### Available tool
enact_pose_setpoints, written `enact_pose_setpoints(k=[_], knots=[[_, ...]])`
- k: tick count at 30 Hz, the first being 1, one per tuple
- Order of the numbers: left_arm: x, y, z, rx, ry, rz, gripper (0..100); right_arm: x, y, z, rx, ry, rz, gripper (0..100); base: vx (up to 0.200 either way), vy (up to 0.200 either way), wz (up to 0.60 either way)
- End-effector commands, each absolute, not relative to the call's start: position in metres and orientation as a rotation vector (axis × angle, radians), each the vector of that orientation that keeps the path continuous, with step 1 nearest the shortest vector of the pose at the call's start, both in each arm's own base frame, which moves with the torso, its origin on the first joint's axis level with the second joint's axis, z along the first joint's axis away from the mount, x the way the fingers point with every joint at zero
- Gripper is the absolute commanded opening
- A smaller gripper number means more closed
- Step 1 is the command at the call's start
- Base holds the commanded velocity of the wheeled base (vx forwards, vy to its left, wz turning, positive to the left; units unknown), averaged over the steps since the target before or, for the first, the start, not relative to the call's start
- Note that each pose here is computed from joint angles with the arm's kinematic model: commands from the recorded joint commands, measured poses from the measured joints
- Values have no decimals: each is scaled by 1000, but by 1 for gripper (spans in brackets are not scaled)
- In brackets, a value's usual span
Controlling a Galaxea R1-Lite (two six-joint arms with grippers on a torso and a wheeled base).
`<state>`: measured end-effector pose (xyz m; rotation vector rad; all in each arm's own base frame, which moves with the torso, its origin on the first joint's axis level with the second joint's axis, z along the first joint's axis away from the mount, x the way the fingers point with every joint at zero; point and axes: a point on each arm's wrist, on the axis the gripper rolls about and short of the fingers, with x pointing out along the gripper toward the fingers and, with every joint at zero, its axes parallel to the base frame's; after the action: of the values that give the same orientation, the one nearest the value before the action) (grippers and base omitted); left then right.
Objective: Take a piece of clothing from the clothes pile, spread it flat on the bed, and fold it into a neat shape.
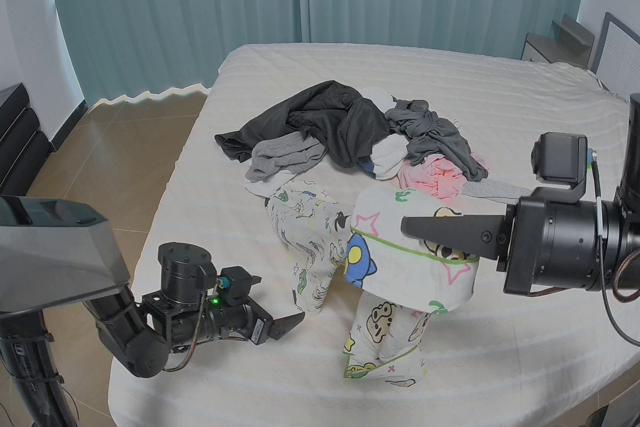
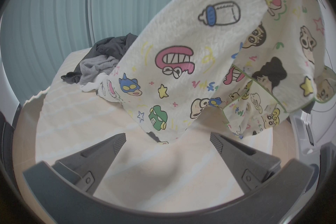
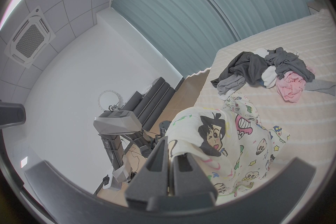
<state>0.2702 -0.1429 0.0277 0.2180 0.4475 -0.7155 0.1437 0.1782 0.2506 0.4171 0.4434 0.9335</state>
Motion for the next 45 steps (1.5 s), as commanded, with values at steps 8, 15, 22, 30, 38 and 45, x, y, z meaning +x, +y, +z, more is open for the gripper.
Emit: enact_pose_setpoints(k=[8, 15, 22, 30, 38, 45], knots=[[294, -171, 1, 157, 425, -667, 100, 145, 179, 251, 420, 442, 932, 0, 0, 0, 0], [305, -184, -12, 133, 385, -677, 100, 145, 179, 252, 421, 439, 932, 0, 0, 0, 0], [311, -199, -18, 64, 359, -691, 100, 145, 178, 253, 424, 434, 930, 0, 0, 0, 0], [334, -211, -25, 31, 290, -592, 100, 145, 177, 254, 426, 429, 930, 0, 0, 0, 0], [347, -216, -36, 29, 271, -546, 100, 145, 174, 256, 430, 420, 925, 0, 0, 0, 0], [350, -215, -35, 24, 264, -538, 0, 143, 160, 257, 434, 421, 888, 0, 0, 0, 0]])
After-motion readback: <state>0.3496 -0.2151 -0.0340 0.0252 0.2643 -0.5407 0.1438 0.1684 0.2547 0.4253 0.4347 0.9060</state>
